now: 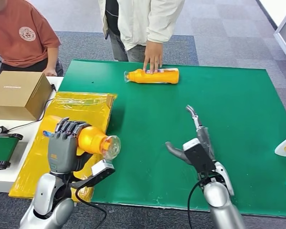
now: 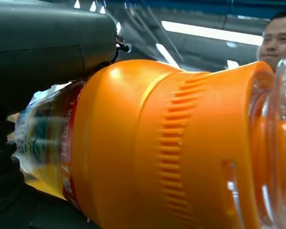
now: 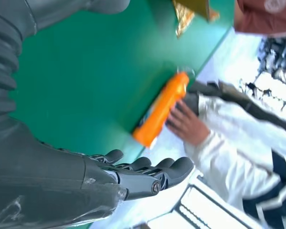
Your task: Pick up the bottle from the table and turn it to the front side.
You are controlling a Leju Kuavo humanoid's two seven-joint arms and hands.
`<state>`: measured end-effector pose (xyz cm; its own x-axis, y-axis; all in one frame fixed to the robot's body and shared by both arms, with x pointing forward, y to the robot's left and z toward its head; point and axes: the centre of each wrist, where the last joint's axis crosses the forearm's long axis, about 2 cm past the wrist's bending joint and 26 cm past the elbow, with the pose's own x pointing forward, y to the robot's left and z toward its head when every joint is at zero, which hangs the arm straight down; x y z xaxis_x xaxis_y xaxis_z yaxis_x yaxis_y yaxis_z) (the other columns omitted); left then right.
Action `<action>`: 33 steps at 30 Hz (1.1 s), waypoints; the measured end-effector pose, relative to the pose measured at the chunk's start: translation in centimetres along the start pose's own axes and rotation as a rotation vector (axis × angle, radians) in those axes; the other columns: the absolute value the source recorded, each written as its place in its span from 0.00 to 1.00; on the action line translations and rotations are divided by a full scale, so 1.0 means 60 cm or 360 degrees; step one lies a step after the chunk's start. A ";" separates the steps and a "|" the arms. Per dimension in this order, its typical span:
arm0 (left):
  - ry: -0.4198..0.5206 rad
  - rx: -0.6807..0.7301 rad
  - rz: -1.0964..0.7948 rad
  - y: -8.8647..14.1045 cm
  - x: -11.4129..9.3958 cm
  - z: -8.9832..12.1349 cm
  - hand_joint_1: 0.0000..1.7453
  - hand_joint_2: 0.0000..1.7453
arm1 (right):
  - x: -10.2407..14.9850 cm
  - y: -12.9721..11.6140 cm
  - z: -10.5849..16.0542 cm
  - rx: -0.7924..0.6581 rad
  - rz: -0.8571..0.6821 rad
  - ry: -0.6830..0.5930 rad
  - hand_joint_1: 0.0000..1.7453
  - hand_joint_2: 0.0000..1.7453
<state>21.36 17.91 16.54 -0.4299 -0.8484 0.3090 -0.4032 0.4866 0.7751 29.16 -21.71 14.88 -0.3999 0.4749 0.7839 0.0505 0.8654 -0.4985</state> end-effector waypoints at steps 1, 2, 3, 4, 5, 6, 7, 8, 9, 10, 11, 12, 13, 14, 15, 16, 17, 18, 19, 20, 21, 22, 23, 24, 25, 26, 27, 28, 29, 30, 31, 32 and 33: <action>0.0029 0.0003 -0.0071 -0.001 -0.004 0.003 1.00 1.00 | 0.001 -0.008 0.000 -0.0027 0.0005 -0.0006 0.00 1.00; 0.0060 -0.0002 -0.0128 -0.003 -0.008 0.005 1.00 1.00 | 0.003 -0.014 -0.001 -0.0050 0.0009 -0.0014 0.00 1.00; 0.0089 -0.0014 -0.0176 -0.006 -0.013 0.007 1.00 1.00 | 0.005 -0.020 -0.001 -0.0070 0.0013 -0.0023 0.00 1.00; 0.0116 -0.0038 -0.0209 -0.011 -0.020 0.010 1.00 1.00 | 0.008 -0.024 -0.001 -0.0084 0.0015 -0.0035 0.00 1.00; 0.0143 -0.0076 -0.0228 -0.016 -0.027 0.012 1.00 1.00 | 0.011 -0.027 -0.002 -0.0095 0.0015 -0.0050 0.00 1.00; 0.0172 -0.0130 -0.0234 -0.022 -0.035 0.016 1.00 1.00 | 0.015 -0.030 -0.003 -0.0103 0.0012 -0.0068 0.00 1.00; 0.0197 -0.0187 -0.0235 -0.030 -0.043 0.021 1.00 1.00 | 0.019 -0.033 -0.005 -0.0111 0.0006 -0.0087 0.00 1.00; 0.0217 -0.0240 -0.0233 -0.037 -0.052 0.026 1.00 1.00 | 0.023 -0.036 -0.007 -0.0120 -0.0003 -0.0106 0.00 1.00; 0.0232 -0.0286 -0.0234 -0.045 -0.059 0.032 1.00 1.00 | 0.027 -0.040 -0.008 -0.0129 -0.0013 -0.0126 0.00 1.00; 0.0241 -0.0321 -0.0242 -0.051 -0.066 0.038 1.00 1.00 | 0.031 -0.043 -0.009 -0.0139 -0.0022 -0.0144 0.00 1.00; 0.0246 -0.0352 -0.0251 -0.057 -0.072 0.043 1.00 1.00 | 0.035 -0.045 -0.010 -0.0148 -0.0031 -0.0162 0.00 1.00; 0.0249 -0.0383 -0.0260 -0.063 -0.078 0.047 1.00 1.00 | 0.038 -0.048 -0.012 -0.0158 -0.0040 -0.0182 0.00 1.00; 0.0251 -0.0411 -0.0270 -0.070 -0.084 0.051 1.00 1.00 | 0.041 -0.051 -0.012 -0.0167 -0.0047 -0.0202 0.00 1.00; 0.0253 -0.0438 -0.0282 -0.076 -0.090 0.054 1.00 1.00 | 0.044 -0.053 -0.013 -0.0175 -0.0051 -0.0223 0.00 1.00; 0.0256 -0.0464 -0.0296 -0.083 -0.097 0.057 1.00 1.00 | 0.047 -0.055 -0.014 -0.0182 -0.0052 -0.0242 0.00 1.00; 0.0259 -0.0486 -0.0310 -0.089 -0.104 0.059 1.00 1.00 | 0.049 -0.057 -0.015 -0.0188 -0.0051 -0.0259 0.00 1.00; 0.0260 -0.0506 -0.0324 -0.095 -0.110 0.060 1.00 1.00 | 0.051 -0.059 -0.016 -0.0192 -0.0048 -0.0272 0.00 1.00; 0.0259 -0.0525 -0.0338 -0.100 -0.116 0.061 1.00 1.00 | 0.053 -0.060 -0.017 -0.0195 -0.0043 -0.0281 0.00 1.00; 0.0256 -0.0540 -0.0352 -0.104 -0.121 0.060 1.00 1.00 | 0.054 -0.061 -0.017 -0.0196 -0.0037 -0.0287 0.00 1.00; 0.0250 -0.0554 -0.0369 -0.107 -0.126 0.059 1.00 1.00 | 0.056 -0.061 -0.018 -0.0195 -0.0030 -0.0291 0.00 1.00; 0.0242 -0.0565 -0.0386 -0.109 -0.130 0.057 1.00 1.00 | 0.057 -0.061 -0.019 -0.0194 -0.0023 -0.0294 0.00 1.00; 0.0232 -0.0572 -0.0405 -0.111 -0.134 0.054 1.00 1.00 | 0.058 -0.060 -0.019 -0.0192 -0.0017 -0.0297 0.00 1.00; 0.0221 -0.0579 -0.0422 -0.112 -0.137 0.050 1.00 1.00 | 0.059 -0.060 -0.020 -0.0190 -0.0013 -0.0300 0.00 1.00; 0.0212 -0.0587 -0.0438 -0.113 -0.139 0.045 0.75 1.00 | 0.059 -0.059 -0.021 -0.0187 -0.0011 -0.0303 0.00 1.00; 0.0205 -0.0597 -0.0453 -0.113 -0.142 0.040 0.50 1.00 | 0.060 -0.059 -0.021 -0.0186 -0.0011 -0.0306 0.00 1.00; 0.0198 -0.0609 -0.0466 -0.114 -0.143 0.035 0.25 1.00 | 0.061 -0.059 -0.022 -0.0184 -0.0011 -0.0308 0.00 1.00; 0.0192 -0.0619 -0.0480 -0.114 -0.143 0.030 0.00 1.00 | 0.061 -0.058 -0.022 -0.0183 -0.0012 -0.0309 0.00 1.00; 0.0186 -0.0626 -0.0492 -0.114 -0.143 0.026 0.00 1.00 | 0.061 -0.058 -0.022 -0.0183 -0.0012 -0.0310 0.00 1.00; 0.0175 -0.0630 -0.0503 -0.114 -0.141 0.023 0.00 1.00 | 0.061 -0.058 -0.022 -0.0182 -0.0010 -0.0310 0.00 1.00; 0.0160 -0.0630 -0.0512 -0.115 -0.139 0.019 0.00 1.00 | 0.061 -0.059 -0.021 -0.0181 -0.0006 -0.0310 0.00 1.00; 0.0144 -0.0629 -0.0518 -0.115 -0.136 0.017 0.00 0.75 | 0.060 -0.059 -0.020 -0.0179 0.0000 -0.0310 0.00 1.00; 0.0129 -0.0626 -0.0521 -0.115 -0.132 0.014 0.00 0.50 | 0.059 -0.059 -0.019 -0.0177 0.0007 -0.0311 0.00 1.00; 0.0117 -0.0621 -0.0521 -0.114 -0.129 0.013 0.00 0.25 | 0.059 -0.059 -0.018 -0.0175 0.0012 -0.0311 0.00 1.00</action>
<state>26.83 21.32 8.38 -0.2683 -0.9624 0.0427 -0.1695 0.0908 0.9813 28.53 -22.93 19.81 -0.5683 0.4505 0.6885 0.1492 0.8793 -0.4523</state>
